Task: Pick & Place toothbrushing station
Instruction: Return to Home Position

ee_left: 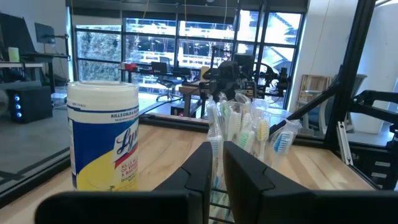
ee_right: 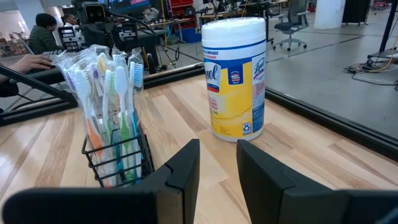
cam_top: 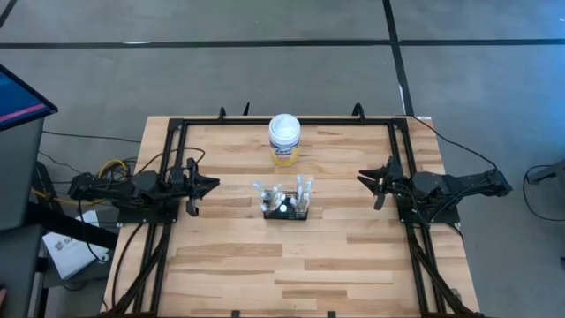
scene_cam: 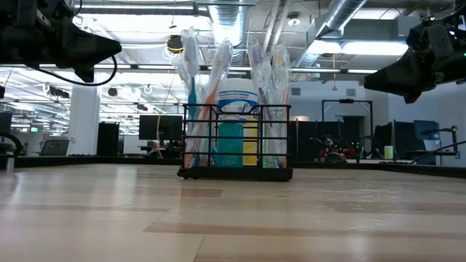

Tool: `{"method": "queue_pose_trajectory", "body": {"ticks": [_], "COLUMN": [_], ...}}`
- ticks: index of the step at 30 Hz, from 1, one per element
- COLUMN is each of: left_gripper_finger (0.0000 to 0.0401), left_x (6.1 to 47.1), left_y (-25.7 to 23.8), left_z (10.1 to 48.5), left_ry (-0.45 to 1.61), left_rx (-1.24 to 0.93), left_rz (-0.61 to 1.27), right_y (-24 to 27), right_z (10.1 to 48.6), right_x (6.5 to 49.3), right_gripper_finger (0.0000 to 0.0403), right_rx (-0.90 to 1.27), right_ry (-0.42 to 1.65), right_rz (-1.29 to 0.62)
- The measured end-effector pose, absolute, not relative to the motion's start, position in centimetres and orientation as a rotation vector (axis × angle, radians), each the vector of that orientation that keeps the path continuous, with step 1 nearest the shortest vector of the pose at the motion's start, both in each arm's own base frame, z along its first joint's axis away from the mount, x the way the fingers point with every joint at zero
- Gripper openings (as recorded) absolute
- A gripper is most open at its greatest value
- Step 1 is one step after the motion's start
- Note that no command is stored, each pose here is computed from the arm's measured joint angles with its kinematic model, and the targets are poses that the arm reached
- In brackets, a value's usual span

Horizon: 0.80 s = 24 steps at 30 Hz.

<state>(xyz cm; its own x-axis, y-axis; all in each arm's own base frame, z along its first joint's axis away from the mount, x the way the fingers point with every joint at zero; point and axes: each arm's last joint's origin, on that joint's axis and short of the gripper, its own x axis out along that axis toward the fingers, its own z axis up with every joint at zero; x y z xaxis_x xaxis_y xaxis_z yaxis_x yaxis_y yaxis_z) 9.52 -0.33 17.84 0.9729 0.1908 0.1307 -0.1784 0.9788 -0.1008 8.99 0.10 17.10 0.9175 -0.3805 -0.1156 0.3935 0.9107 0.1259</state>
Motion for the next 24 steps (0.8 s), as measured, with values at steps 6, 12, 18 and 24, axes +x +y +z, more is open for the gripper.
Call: {"method": "queue_pose_trajectory", "body": {"ticks": [6, 12, 18, 24], "left_gripper_finger": [0.0035, 0.0035, 0.0035, 0.0035], "left_x": [9.52, 9.52, 9.52, 9.52], "left_y": [-0.34, -0.34, -0.35, -0.22], "left_z": [17.88, 17.89, 17.89, 17.9], "left_ry": [-0.146, -0.144, -0.143, -0.145], "left_rx": [-0.095, -0.064, -0.059, -0.058], "left_rz": [0.185, 0.187, 0.184, 0.198], "right_y": [0.1, 0.1, 0.1, 0.1], "right_z": [17.1, 17.1, 17.1, 17.1], "right_x": [8.99, 8.99, 8.99, 8.99], "right_gripper_finger": [0.0098, 0.0098, 0.0098, 0.0098], "right_rx": [0.148, 0.148, 0.148, 0.148], "right_ry": [0.089, 0.089, 0.089, 0.089], "right_rz": [-0.4, -0.4, -0.4, -0.399]}}
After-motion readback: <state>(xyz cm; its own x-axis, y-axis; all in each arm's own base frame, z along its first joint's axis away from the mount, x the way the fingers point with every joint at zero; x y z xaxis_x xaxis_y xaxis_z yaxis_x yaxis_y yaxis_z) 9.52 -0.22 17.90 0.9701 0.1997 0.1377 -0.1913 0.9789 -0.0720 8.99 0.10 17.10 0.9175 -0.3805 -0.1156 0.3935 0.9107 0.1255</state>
